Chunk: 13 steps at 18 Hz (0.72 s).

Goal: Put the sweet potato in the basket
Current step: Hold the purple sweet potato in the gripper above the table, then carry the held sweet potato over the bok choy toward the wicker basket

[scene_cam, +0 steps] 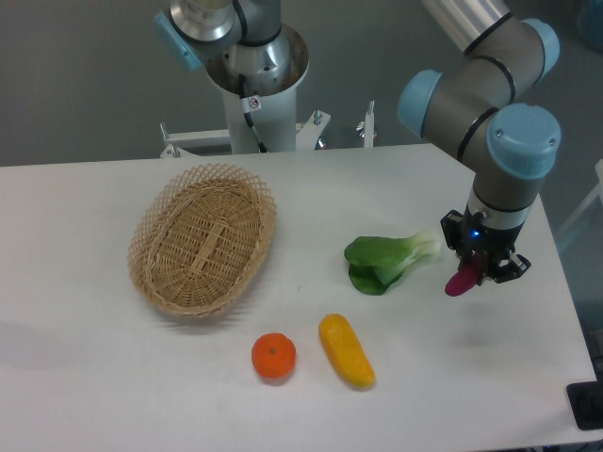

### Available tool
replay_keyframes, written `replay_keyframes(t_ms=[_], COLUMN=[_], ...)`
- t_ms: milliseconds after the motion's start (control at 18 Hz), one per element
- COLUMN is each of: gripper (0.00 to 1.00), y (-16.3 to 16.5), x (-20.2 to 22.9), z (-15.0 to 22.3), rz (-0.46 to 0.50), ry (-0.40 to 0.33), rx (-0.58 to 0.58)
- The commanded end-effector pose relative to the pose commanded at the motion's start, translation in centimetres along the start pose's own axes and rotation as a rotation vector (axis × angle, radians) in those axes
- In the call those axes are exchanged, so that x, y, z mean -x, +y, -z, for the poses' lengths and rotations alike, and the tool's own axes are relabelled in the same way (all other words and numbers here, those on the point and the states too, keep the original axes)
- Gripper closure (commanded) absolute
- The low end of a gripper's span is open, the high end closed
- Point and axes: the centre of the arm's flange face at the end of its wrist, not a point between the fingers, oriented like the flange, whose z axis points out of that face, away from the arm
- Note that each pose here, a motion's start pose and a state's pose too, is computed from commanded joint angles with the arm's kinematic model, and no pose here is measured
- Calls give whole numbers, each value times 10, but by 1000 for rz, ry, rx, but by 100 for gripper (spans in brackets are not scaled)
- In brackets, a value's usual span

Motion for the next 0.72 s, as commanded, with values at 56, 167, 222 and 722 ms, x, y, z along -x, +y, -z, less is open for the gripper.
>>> replay_keyframes(t_ms=[56, 167, 222, 722], gripper=[74, 74, 74, 74], y=[-7, -23, -32, -98], x=[-3, -11, -15, -87], z=[0, 3, 5, 20], rz=[2, -21, -30, -87], ry=[3, 13, 27, 62], rx=[-1, -4, -4, -21])
